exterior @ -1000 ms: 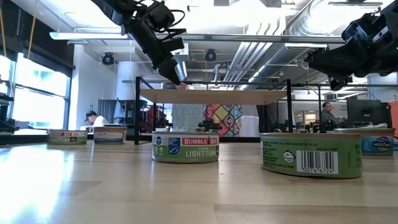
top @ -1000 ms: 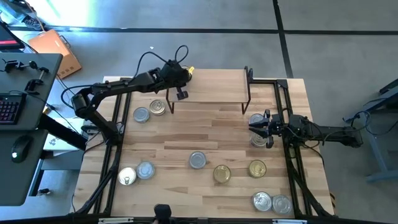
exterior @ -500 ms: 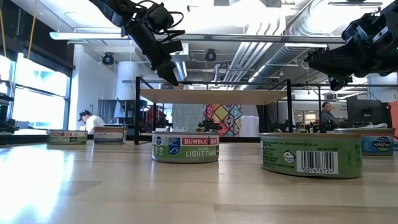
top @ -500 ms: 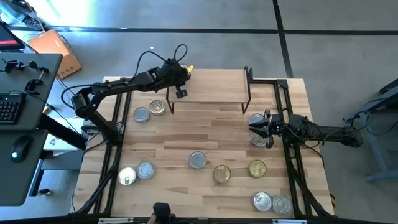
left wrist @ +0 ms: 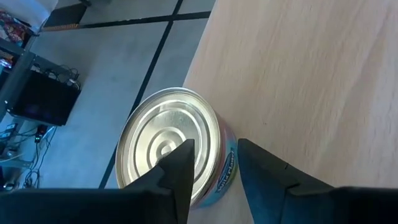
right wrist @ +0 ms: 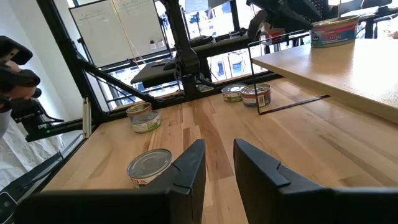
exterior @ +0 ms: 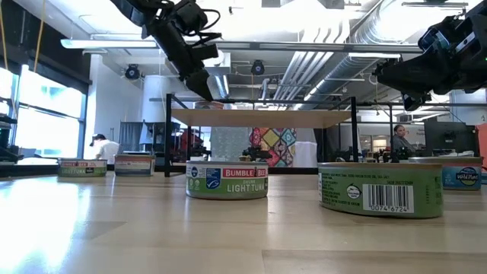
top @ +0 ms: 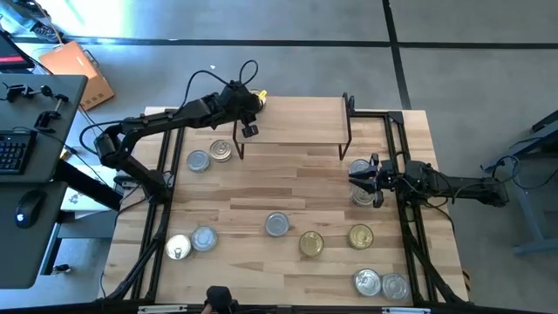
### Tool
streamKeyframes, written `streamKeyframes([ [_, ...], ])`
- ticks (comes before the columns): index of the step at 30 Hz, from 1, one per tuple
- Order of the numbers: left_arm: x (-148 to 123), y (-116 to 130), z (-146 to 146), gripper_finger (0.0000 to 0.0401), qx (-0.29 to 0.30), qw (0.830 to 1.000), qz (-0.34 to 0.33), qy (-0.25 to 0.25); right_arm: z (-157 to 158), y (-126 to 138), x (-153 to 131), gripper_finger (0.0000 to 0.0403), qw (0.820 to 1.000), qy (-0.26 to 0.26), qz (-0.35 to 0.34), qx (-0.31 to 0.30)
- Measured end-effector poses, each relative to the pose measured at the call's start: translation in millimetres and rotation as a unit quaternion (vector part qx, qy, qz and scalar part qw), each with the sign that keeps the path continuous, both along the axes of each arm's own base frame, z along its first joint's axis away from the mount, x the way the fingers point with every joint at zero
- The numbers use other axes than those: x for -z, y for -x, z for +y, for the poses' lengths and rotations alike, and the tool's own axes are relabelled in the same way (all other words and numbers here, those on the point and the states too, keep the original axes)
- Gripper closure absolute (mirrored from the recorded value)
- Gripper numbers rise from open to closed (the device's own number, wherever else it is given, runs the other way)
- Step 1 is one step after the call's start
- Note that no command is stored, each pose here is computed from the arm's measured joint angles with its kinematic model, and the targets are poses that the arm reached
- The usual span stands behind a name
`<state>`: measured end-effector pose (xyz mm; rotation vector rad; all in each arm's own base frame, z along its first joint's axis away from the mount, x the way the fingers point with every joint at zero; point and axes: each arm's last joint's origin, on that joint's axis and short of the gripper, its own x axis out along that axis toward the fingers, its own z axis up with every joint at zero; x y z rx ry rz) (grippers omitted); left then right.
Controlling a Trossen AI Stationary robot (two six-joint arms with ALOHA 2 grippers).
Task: Stack canned seafood by type on shelf
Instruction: Put the green tuna can on the shelf
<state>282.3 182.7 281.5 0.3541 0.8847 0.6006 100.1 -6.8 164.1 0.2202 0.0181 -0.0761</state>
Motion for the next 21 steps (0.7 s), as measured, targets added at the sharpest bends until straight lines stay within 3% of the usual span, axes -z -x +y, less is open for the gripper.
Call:
streamKeyframes([
  [8,-17,5,-8,0.0288,-0.012,0.999,-0.045,0.000,0,0,0,0.0328,1.000,0.000,0.000,0.000],
  [13,-35,9,-33,0.0288,-0.003,0.996,-0.089,0.019,0,0,0,0.0328,1.000,0.000,0.000,0.000],
  [17,-40,2,-66,0.0288,0.041,0.993,-0.103,0.029,0,0,0,0.0328,1.000,0.000,0.000,0.000],
  [21,-23,-9,-109,0.0288,0.117,0.987,-0.108,0.032,0,0,0,0.0328,1.000,0.000,0.000,0.000],
])
